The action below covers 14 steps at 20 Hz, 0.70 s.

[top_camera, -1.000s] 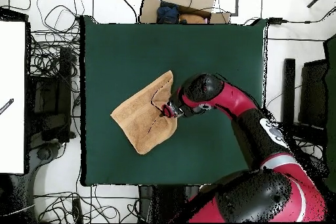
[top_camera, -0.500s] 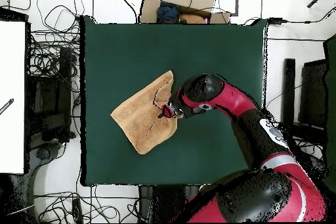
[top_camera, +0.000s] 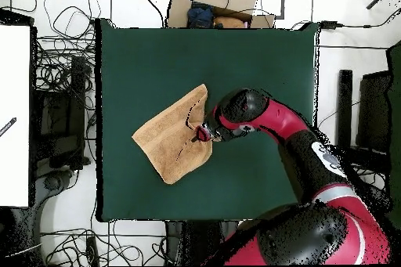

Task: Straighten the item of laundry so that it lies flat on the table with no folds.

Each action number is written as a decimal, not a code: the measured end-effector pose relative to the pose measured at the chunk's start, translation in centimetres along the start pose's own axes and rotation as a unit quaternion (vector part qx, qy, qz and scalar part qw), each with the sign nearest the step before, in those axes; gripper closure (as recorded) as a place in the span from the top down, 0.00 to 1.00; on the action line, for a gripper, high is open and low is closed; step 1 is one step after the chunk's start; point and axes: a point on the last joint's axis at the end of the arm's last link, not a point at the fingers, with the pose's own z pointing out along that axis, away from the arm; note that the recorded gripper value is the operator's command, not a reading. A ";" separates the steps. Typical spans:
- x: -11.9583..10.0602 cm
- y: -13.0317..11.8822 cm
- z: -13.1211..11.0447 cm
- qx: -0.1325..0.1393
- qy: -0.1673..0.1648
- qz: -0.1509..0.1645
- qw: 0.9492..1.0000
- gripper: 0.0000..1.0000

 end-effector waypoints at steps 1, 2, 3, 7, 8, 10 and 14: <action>0.3 -0.1 -0.2 0.008 0.006 -0.001 1.000 1.00; 0.4 -0.1 -0.3 0.013 0.010 -0.001 1.000 1.00; 0.7 -0.2 -0.6 0.019 0.015 -0.002 1.000 1.00; 1.3 -0.5 -2.9 0.040 0.038 -0.002 0.998 1.00; 1.4 -0.7 -4.0 0.042 0.049 -0.001 0.998 1.00; 1.4 -0.9 -5.4 0.041 0.063 0.002 0.997 1.00; 0.7 -2.0 -9.6 0.027 0.096 0.014 0.995 1.00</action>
